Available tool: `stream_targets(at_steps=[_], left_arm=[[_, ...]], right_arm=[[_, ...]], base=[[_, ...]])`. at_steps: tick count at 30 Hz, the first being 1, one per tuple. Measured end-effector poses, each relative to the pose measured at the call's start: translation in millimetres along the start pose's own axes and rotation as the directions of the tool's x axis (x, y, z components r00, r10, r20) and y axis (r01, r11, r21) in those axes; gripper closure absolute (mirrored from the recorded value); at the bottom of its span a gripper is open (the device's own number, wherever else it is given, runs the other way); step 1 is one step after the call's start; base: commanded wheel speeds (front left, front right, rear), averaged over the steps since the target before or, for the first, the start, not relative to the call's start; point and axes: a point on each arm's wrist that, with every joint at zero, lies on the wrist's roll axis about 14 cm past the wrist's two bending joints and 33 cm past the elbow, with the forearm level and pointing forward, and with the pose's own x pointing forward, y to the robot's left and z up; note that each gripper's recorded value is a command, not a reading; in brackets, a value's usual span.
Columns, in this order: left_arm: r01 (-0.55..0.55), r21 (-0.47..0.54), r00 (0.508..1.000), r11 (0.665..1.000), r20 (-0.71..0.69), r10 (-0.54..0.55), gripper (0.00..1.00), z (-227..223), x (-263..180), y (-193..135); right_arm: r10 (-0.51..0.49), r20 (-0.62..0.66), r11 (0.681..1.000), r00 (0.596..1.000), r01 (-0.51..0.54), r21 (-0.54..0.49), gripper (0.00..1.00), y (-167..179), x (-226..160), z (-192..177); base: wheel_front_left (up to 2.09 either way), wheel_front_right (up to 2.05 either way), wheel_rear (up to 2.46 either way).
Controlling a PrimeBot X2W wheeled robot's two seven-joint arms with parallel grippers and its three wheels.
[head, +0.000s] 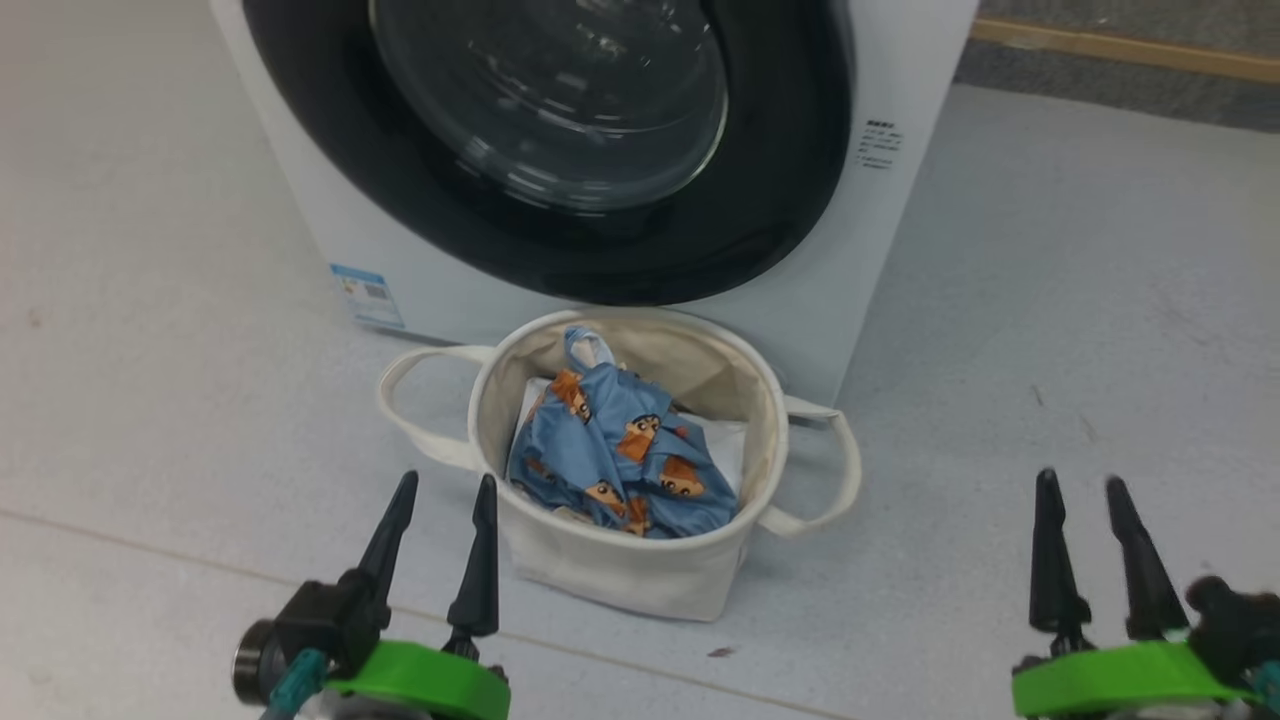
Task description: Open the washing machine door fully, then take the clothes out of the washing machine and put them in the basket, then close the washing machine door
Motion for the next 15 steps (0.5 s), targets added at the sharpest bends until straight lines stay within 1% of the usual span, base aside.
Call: stream_targets(at_steps=[2, 6, 11, 15], left_arm=[[0.012, 0.001, 1.000, 1.000, -0.003, -0.012, 0.00, -1, -3, -3], [0.042, 0.002, 0.998, 0.999, -0.038, -0.041, 0.00, -13, -5, -11], [0.060, -0.003, 0.996, 0.998, -0.071, -0.060, 0.00, -24, -2, -15], [0.060, -0.006, 0.995, 0.998, -0.075, -0.061, 0.00, -25, -2, -15]], right_arm=[[-0.048, -0.012, 0.999, 0.999, 0.049, 0.019, 0.00, -13, -12, -2], [-0.091, -0.015, 0.995, 0.996, 0.091, 0.027, 0.00, -23, -24, -2], [-0.104, -0.017, 0.994, 0.994, 0.104, 0.012, 0.00, -28, -26, -2], [-0.119, -0.019, 0.993, 0.993, 0.119, 0.004, 0.00, -33, -27, -2]], base=[[0.00, 0.00, 0.00], [0.00, 0.00, 0.00], [0.00, 0.00, 0.00], [0.00, 0.00, 0.00]])
